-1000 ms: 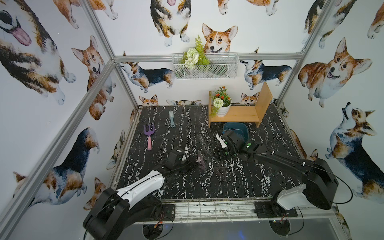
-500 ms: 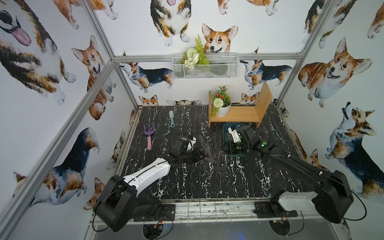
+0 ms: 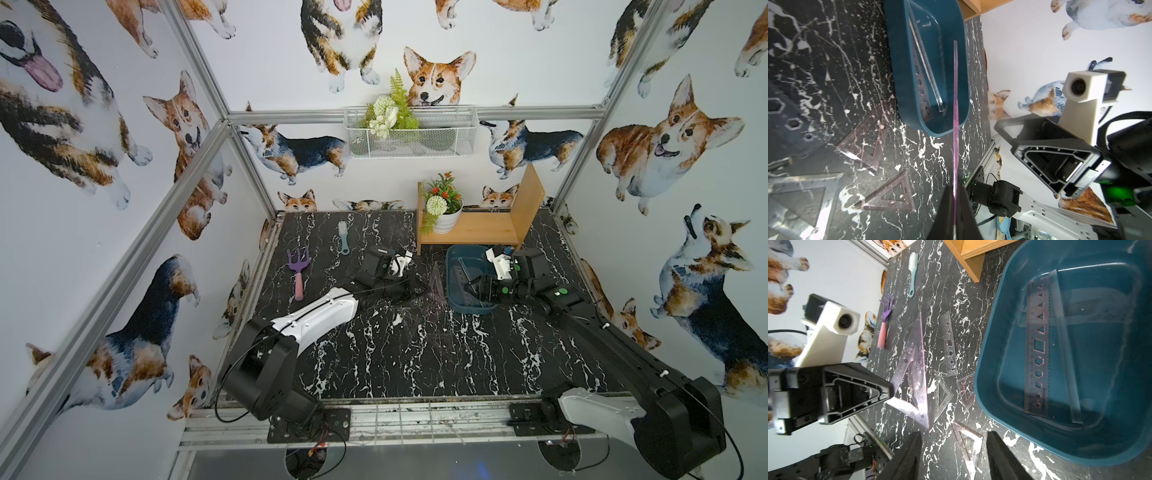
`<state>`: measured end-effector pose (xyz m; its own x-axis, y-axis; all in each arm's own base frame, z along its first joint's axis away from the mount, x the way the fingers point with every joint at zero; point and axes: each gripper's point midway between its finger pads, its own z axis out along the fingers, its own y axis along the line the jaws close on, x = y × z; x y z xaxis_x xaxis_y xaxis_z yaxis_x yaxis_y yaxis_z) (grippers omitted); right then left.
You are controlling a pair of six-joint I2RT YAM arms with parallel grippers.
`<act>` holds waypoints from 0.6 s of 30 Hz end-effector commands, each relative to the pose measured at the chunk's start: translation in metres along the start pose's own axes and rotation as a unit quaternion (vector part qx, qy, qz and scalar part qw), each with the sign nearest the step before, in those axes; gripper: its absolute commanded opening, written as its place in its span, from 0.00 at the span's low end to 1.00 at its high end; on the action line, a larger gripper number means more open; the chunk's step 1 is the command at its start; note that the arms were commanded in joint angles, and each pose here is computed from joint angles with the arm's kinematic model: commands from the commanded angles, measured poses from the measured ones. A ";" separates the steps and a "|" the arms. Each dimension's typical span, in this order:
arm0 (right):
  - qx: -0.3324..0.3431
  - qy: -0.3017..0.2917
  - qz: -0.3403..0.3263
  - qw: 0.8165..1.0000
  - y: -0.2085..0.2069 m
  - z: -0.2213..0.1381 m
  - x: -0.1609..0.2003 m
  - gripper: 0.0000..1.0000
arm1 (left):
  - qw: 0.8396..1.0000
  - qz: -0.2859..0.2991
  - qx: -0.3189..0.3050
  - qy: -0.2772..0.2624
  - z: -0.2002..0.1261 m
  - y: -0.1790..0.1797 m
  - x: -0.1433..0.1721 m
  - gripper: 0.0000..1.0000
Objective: Put the scattered rulers into the storage box
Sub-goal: Pick up the ruler from the center of the board.
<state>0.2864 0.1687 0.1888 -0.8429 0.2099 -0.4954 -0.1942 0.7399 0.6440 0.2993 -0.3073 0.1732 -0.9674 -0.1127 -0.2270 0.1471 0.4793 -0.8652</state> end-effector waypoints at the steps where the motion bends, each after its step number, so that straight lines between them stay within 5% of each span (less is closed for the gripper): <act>1: -0.093 0.000 0.001 0.996 0.032 -0.007 -0.003 0.53 | 0.998 0.019 0.056 0.018 0.002 -0.025 -0.001 0.00; 7: -0.154 0.008 0.022 0.988 0.050 -0.008 -0.001 0.49 | 0.991 0.015 0.127 0.039 0.004 -0.048 0.000 0.00; 18: -0.166 0.000 0.022 0.986 0.061 -0.012 -0.012 0.46 | 0.977 0.009 0.204 0.059 -0.005 -0.075 0.004 0.00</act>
<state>0.2761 0.2001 0.2298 -0.8661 0.2370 -0.4401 -0.2777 0.5038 0.8180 0.2884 -0.3372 0.2202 -0.9841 -0.0202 -0.1765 0.1711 0.1592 -0.9723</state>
